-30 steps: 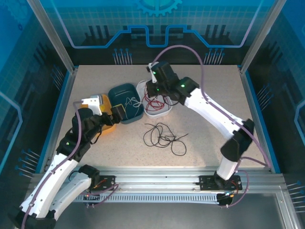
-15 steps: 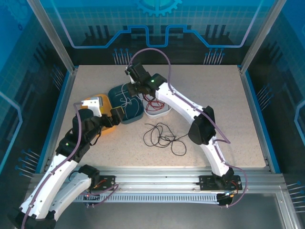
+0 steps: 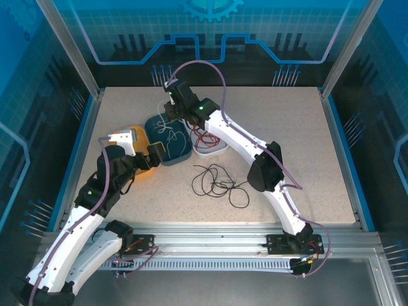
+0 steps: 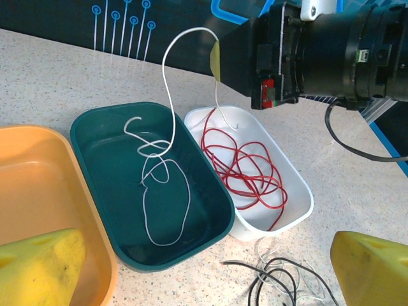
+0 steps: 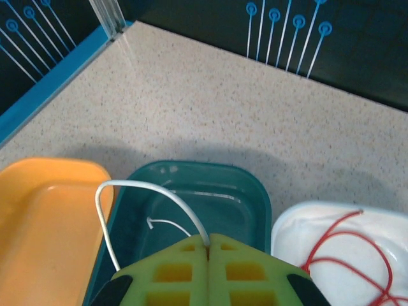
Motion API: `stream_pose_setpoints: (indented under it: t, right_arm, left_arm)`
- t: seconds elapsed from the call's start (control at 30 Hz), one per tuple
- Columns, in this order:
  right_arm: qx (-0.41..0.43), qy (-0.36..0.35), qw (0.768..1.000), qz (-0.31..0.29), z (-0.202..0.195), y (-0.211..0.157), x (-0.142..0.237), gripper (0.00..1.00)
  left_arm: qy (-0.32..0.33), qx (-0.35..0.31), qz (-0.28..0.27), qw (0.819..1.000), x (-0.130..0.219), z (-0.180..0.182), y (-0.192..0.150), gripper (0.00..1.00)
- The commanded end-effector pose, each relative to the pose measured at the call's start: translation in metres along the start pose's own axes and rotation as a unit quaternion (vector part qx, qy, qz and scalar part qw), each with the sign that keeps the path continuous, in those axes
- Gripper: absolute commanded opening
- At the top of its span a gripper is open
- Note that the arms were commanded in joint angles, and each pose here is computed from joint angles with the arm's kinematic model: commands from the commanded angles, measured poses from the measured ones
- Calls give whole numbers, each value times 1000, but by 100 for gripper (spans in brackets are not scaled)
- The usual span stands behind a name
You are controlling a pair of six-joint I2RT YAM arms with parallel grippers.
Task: Untangle the cables
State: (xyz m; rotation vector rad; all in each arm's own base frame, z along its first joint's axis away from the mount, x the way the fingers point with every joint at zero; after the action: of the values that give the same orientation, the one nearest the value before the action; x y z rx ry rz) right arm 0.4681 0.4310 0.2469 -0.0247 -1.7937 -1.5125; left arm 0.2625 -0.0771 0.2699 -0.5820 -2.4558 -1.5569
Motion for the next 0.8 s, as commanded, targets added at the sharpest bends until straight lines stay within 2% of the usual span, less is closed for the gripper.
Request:
stream_pose_setpoints:
  t: [0.0, 0.17, 0.3, 0.77]
  right_arm:
    - [12, -11, 999, -31, 1, 6, -20, 0]
    - [19, -14, 999, -26, 2, -6, -40, 0]
    - [22, -12, 1000, -1, 3, -24, -51, 0]
    - [3, 5, 993, 118, 18, -90, -42, 2]
  left_arm:
    - [9, -13, -5, 1000, 2, 3, 1, 99]
    - [8, -11, 0, 1000, 3, 3, 0, 99]
    - [4, -9, 1, 1000, 4, 2, -1, 99]
    - [-6, -4, 0, 1000, 7, -2, 2, 99]
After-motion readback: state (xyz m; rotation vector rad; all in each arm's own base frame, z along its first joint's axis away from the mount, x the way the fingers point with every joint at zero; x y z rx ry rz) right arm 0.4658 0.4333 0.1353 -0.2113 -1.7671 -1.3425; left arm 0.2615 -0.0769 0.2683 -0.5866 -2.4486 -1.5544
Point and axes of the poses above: each hand's point on the last joint's axis, 136 mm out from that joint toward the fingers, its own x axis back along the fingers, its own z axis along the line the jaws close on, y = z × x, the point moved 1 cm from there along x, back along the fingers, and after that the axes turned 5 degrees about x, right-handed, at the moved point
